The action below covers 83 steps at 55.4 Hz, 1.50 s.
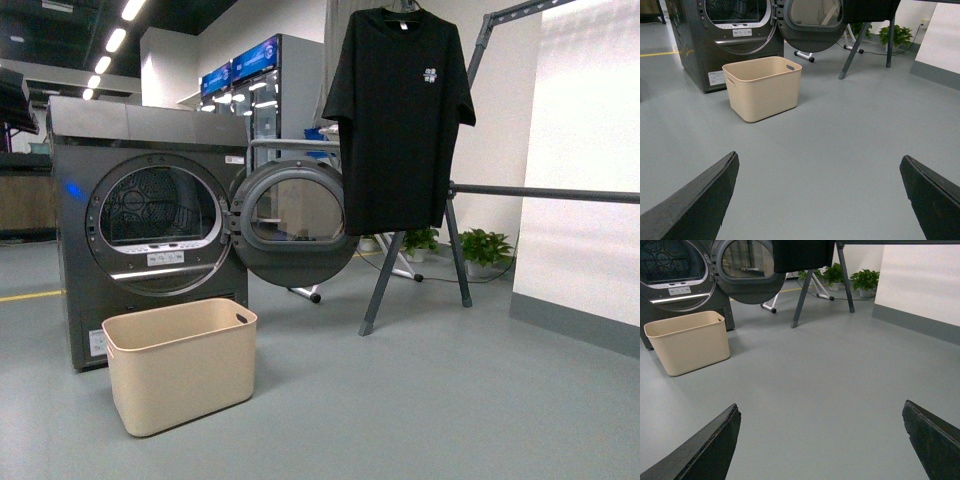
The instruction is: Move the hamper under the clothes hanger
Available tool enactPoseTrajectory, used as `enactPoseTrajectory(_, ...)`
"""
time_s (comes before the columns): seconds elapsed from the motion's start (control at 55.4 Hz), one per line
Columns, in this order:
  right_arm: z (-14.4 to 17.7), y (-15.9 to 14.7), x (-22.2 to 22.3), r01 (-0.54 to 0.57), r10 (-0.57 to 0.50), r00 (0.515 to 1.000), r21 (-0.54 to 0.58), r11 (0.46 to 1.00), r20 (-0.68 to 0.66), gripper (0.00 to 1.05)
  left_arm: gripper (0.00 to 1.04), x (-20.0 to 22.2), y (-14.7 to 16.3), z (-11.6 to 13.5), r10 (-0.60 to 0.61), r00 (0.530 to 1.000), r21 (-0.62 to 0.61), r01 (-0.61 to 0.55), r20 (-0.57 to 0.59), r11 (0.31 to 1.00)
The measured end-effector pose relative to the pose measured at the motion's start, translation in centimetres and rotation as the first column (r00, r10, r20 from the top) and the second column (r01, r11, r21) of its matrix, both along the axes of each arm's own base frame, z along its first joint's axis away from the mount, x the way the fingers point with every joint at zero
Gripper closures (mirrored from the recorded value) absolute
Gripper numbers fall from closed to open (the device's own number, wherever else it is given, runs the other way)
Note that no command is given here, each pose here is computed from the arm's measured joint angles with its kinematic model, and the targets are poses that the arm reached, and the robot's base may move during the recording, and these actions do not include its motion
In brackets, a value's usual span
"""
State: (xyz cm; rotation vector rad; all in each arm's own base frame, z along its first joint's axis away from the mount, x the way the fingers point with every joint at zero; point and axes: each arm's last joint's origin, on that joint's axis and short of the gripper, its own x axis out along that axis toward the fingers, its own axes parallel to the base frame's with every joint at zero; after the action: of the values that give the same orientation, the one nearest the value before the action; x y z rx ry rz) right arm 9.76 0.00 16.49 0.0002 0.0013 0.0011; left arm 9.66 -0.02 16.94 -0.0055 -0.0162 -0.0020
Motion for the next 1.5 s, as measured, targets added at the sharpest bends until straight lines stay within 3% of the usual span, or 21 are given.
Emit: enactPoseTrajectory(1.498,-0.01,0.00,0.00,0.000,0.000,1.000,0.000,1.000,-0.001,0.08,0.07,0.01,0.00,-0.01,-0.001,1.000,0.000,0.001,-0.001,1.000)
